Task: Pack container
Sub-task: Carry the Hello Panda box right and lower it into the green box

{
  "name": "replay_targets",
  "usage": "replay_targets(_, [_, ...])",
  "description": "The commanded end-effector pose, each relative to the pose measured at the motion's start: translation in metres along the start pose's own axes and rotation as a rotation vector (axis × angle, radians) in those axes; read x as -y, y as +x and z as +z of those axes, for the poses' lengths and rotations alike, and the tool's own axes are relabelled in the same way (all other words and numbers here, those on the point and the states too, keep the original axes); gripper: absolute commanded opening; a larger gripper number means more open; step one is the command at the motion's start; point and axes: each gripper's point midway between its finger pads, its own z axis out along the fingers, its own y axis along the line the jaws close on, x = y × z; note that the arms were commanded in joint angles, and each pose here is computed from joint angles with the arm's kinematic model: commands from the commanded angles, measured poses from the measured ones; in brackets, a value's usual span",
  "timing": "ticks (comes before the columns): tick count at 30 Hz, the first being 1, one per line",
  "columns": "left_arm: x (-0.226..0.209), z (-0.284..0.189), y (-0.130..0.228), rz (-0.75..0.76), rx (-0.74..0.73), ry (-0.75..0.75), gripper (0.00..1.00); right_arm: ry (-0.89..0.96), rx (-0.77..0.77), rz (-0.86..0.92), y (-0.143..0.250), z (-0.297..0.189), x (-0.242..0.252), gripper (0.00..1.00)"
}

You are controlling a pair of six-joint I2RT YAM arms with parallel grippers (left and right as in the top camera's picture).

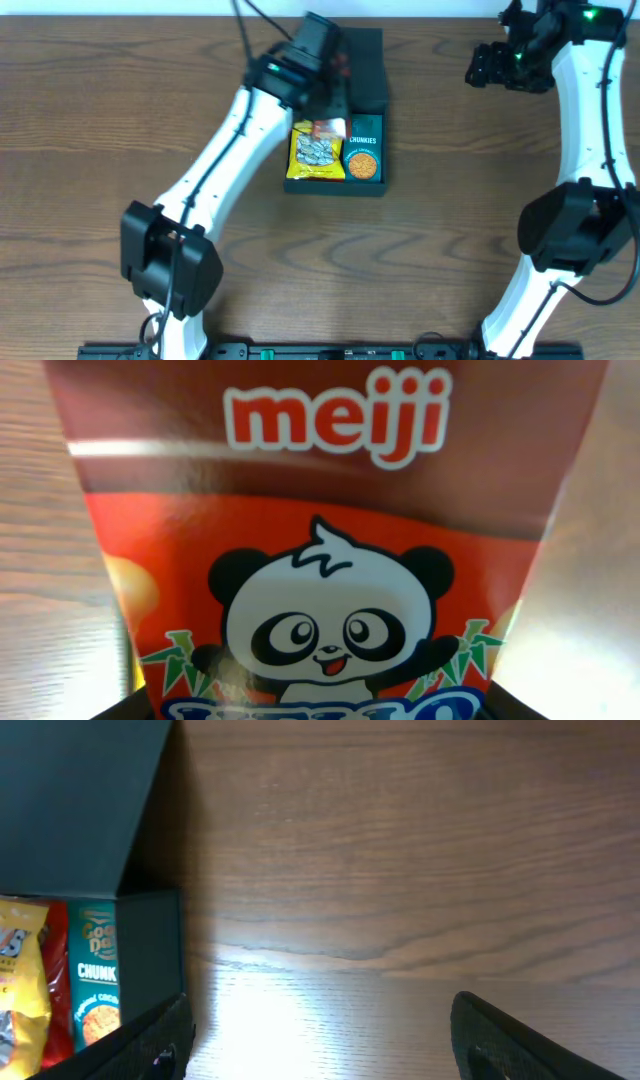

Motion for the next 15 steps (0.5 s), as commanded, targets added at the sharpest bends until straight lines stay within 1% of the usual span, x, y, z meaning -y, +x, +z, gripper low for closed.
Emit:
replay_targets(1, [0.005, 0.009, 0.007, 0.041, -0.02, -0.022, 0.6, -0.014, 0.032, 0.005, -0.005, -0.012, 0.002, 0.82])
replay_targets(5, [0.013, 0.022, 0.023, 0.05, -0.072, -0.022, 0.59, -0.045, 0.035, 0.016, -0.005, -0.013, 0.002, 0.82])
replay_targets(10, [0.028, 0.036, 0.042, 0.022, -0.149, 0.035, 0.59, -0.043, 0.033, 0.021, -0.005, -0.014, 0.005, 0.82])
replay_targets(15, [0.036, 0.053, 0.057, 0.035, -0.204, 0.047, 0.59, -0.043, 0.034, 0.022, -0.005, -0.014, 0.005, 0.82])
